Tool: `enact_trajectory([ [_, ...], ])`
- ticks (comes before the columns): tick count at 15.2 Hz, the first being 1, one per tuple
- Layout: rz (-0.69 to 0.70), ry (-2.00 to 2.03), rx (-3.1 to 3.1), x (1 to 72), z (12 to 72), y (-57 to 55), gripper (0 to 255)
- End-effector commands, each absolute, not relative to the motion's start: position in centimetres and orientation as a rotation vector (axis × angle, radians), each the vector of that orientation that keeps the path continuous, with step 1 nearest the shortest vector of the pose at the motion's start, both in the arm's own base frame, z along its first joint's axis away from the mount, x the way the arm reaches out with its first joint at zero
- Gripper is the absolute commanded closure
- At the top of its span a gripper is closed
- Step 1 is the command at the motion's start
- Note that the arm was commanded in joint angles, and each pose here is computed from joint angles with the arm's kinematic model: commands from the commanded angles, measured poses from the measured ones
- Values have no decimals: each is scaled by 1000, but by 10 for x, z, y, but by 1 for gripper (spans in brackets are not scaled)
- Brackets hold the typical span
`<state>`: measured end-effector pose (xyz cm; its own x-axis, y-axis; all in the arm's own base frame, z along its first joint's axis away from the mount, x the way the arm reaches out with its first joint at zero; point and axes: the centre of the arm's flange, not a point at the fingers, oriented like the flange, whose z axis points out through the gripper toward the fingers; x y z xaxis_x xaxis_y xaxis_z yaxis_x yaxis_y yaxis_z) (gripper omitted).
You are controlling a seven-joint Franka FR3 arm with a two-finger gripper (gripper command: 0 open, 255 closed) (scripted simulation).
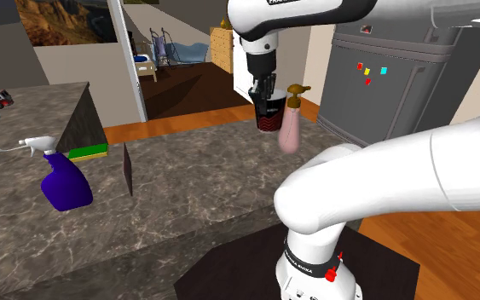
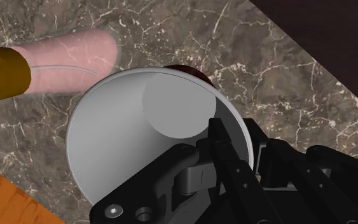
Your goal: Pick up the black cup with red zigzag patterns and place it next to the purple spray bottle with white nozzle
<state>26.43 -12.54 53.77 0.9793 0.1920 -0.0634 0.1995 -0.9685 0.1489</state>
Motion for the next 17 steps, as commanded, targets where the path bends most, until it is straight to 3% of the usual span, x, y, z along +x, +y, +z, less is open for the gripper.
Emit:
enact_trajectory([
  [1,-73,296,2971,263,548,-124,255],
  [17,-73,296,2971,263,632,-124,255],
])
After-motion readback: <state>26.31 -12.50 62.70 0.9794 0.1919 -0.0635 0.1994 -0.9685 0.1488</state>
